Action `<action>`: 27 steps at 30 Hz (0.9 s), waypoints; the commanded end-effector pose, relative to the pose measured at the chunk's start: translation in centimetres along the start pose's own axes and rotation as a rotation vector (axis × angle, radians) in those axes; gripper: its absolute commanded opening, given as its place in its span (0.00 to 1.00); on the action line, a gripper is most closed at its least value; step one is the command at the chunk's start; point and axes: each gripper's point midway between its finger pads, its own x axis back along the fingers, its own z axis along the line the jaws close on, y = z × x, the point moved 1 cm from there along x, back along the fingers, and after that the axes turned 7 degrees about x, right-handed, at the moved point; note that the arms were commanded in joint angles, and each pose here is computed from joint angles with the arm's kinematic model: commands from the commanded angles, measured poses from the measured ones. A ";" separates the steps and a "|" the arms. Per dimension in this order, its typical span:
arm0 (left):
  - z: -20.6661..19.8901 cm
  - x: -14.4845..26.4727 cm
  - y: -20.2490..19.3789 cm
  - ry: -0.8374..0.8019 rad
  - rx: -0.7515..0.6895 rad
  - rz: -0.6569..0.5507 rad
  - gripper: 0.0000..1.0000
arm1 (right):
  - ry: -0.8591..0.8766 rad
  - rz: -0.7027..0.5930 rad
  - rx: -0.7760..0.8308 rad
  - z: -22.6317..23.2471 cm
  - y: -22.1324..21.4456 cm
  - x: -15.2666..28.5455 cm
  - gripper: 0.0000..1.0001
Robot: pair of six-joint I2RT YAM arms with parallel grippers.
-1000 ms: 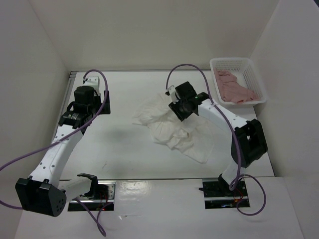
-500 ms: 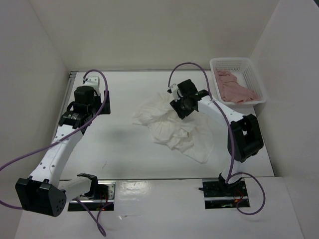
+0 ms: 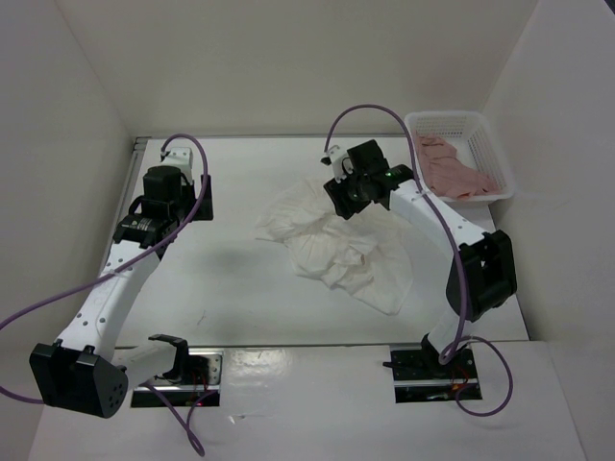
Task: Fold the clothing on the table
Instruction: Flatten the skirt out
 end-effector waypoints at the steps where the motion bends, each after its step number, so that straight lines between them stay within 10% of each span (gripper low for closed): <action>1: 0.0 -0.2 0.2 -0.010 -0.005 -0.012 1.00 | 0.000 -0.046 -0.005 -0.1 1.2 1.5 0.55; 27: 0.0 -0.2 0.2 -0.010 -0.005 -0.012 1.00 | 0.026 0.075 -0.004 0.3 -3.0 -3.8 0.55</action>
